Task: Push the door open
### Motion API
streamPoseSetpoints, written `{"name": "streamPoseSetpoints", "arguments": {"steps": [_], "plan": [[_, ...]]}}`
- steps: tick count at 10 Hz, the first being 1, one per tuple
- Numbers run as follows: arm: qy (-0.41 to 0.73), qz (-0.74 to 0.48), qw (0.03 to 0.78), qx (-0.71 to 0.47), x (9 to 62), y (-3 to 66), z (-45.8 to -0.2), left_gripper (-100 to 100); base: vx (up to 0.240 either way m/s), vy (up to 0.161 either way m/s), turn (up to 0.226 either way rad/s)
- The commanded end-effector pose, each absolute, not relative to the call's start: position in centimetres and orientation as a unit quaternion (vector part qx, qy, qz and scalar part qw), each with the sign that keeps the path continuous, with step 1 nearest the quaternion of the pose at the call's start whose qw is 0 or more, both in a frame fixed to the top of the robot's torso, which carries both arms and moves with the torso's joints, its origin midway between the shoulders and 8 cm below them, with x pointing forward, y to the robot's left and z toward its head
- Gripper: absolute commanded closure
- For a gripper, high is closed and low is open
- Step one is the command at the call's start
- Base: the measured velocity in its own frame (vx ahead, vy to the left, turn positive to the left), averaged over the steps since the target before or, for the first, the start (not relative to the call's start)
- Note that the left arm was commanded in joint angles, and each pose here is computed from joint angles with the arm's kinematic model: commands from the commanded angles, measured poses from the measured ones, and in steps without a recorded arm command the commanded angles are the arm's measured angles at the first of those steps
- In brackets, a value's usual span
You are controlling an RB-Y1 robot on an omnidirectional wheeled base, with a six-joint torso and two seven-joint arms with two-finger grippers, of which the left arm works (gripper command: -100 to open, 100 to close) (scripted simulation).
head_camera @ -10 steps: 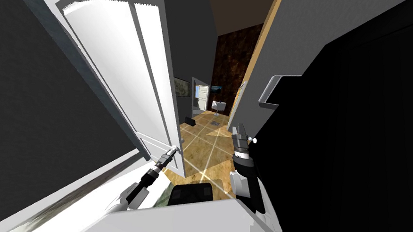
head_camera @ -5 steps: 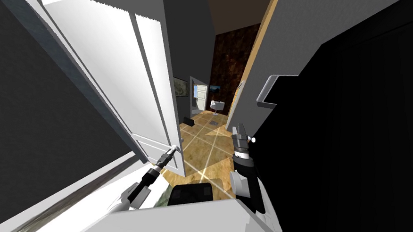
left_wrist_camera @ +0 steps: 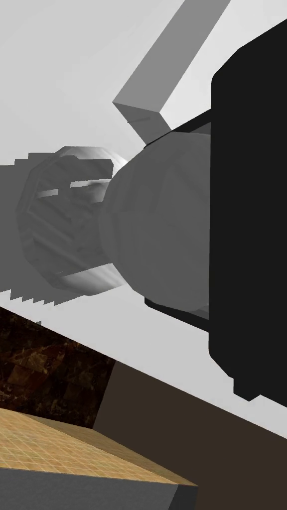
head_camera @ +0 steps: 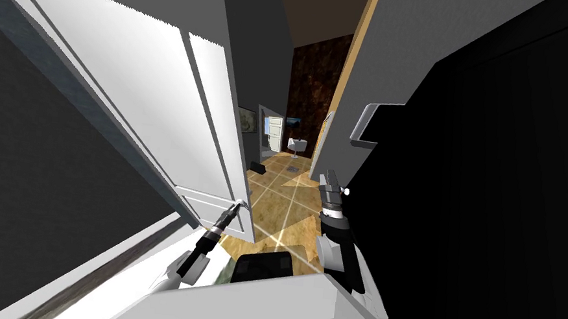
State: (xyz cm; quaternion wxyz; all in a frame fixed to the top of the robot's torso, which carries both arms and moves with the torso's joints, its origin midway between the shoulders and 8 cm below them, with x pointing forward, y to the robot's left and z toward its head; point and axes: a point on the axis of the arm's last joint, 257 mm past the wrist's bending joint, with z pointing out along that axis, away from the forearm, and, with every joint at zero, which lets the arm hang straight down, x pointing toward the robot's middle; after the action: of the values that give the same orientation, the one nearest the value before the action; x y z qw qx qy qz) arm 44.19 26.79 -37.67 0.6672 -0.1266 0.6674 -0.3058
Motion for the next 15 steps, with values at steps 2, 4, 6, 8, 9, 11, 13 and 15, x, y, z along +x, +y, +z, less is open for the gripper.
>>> {"name": "streamPoseSetpoints", "arguments": {"steps": [2,4,6,8,9,11,13,15], "plan": [[0.650,-0.326,0.666,-0.166,45.0,27.8,-37.0,100,0.036,0.010,-0.051],[0.642,-0.339,0.661,-0.189,45.1,28.0,-36.9,100,0.035,0.009,-0.051],[0.623,-0.360,0.655,-0.230,45.4,28.5,-36.6,100,0.038,0.020,-0.070],[0.610,-0.377,0.648,-0.257,45.6,28.8,-36.4,100,0.039,0.016,-0.037],[0.624,-0.353,0.658,-0.231,45.5,28.8,-36.6,-100,-0.026,0.001,-0.021],[0.628,-0.343,0.662,-0.222,45.5,28.9,-36.7,-100,-0.060,-0.010,0.006],[0.639,-0.319,0.670,-0.202,45.5,29.2,-36.9,-100,-0.079,-0.022,-0.006],[0.645,-0.303,0.676,-0.189,45.5,29.3,-37.0,-100,-0.073,-0.020,-0.005]]}}
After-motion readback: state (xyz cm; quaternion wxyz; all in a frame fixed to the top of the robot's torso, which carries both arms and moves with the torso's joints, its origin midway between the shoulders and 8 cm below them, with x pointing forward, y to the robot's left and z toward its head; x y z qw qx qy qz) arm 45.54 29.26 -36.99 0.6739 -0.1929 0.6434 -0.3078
